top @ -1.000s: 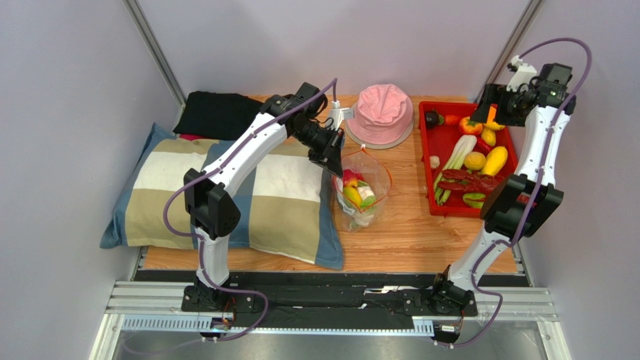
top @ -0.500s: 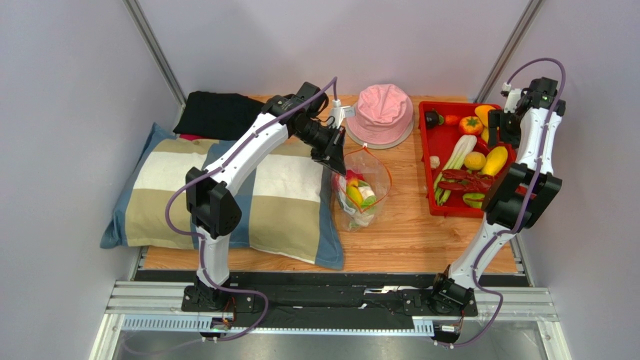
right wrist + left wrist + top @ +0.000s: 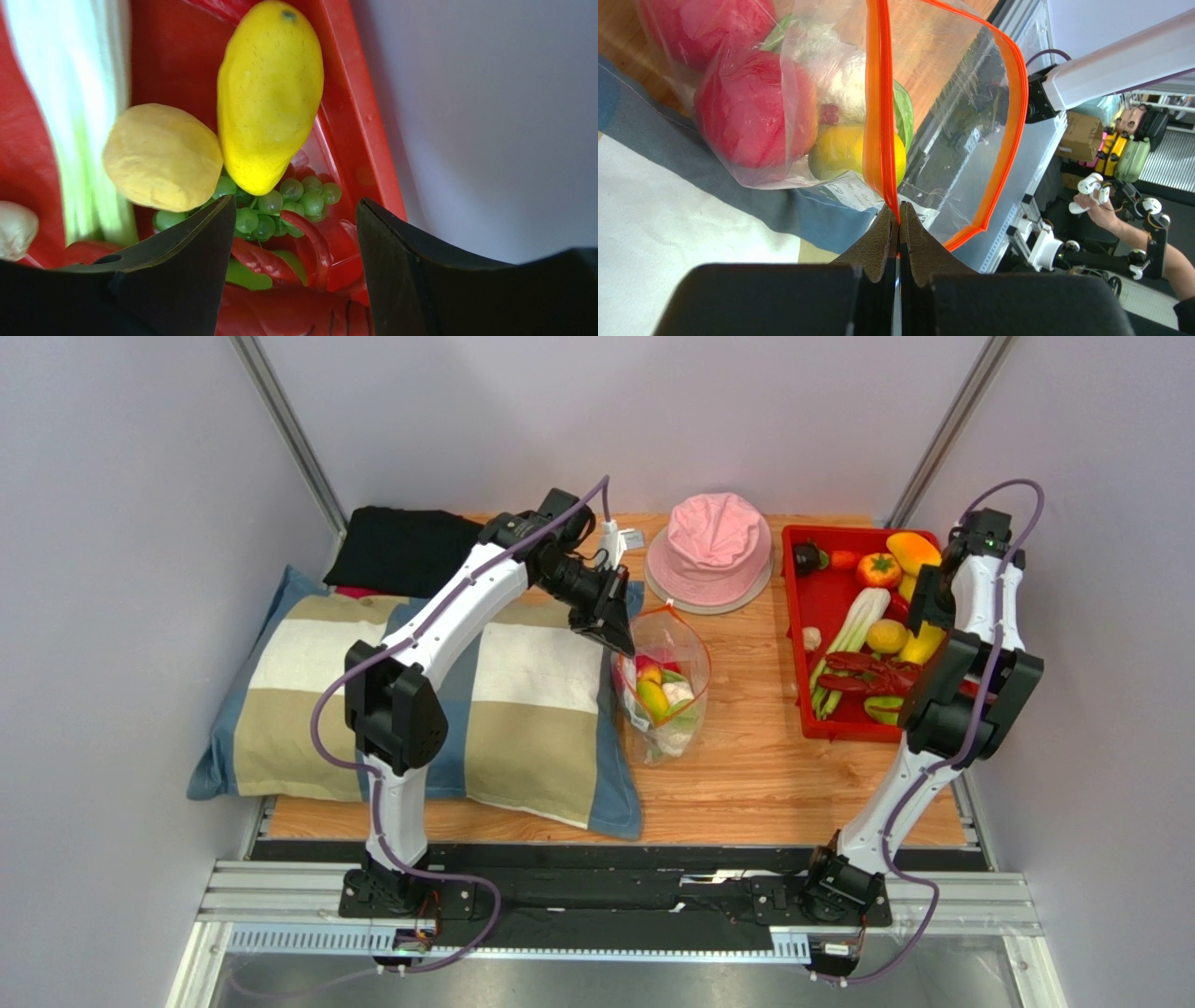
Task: Place the food in the zip-top bag and seal the zipper
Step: Pick up the fake fruit from the bin.
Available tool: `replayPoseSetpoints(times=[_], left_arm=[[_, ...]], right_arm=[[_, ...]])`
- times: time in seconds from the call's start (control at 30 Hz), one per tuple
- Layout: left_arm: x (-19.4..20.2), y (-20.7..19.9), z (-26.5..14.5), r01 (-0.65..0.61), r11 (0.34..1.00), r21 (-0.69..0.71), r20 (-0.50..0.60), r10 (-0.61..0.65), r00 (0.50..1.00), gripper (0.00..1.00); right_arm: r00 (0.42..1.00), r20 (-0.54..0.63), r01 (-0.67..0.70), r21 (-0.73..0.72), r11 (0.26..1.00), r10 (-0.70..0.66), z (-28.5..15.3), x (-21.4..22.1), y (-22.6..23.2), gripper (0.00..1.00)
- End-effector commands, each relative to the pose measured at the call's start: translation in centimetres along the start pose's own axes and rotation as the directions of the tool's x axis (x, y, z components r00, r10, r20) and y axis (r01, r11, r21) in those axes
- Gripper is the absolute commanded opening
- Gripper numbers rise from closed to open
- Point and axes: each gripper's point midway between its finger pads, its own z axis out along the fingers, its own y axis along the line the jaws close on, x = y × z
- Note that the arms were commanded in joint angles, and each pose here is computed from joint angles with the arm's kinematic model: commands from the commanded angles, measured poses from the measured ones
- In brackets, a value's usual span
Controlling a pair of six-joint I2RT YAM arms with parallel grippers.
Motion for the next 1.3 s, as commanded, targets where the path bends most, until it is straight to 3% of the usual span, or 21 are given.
replayPoseSetpoints(times=[0.0, 0.5, 0.97, 1.07, 1.27], left_arm=[[-0.5, -1.0, -0.5, -0.071, 0.997, 0.028, 0.022, 0.071, 0.997, 0.00], [-1.2, -0.6, -1.0, -0.078, 0.997, 0.013, 0.007, 0.078, 0.997, 0.00], [-1.9, -0.3, -1.1, -0.065, 0.998, 0.002, 0.014, 0.065, 0.998, 0.00], [-2.1, -0.5, -1.2, -0.068, 0.998, -0.001, 0.018, 0.068, 0.998, 0.00], [-2.6, -0.7, -1.3, -0.075, 0.997, -0.002, 0.035, 0.075, 0.997, 0.00]], right_arm=[[0.991, 0.100, -0.093, 0.082, 0.992, 0.085, 0.0, -1.5, -0.9, 0.66], [0.969, 0.211, -0.144, 0.052, 0.988, 0.130, 4.7, -3.8, 0.5, 0.69], [0.980, 0.156, -0.128, 0.028, 0.991, 0.122, 8.2, -2.3, 2.1, 0.68], [0.976, 0.181, -0.130, 0.014, 0.991, 0.125, 6.7, -3.3, 2.0, 0.60], [0.953, 0.262, -0.141, -0.056, 0.988, 0.151, 0.6, -4.7, 1.9, 0.33]])
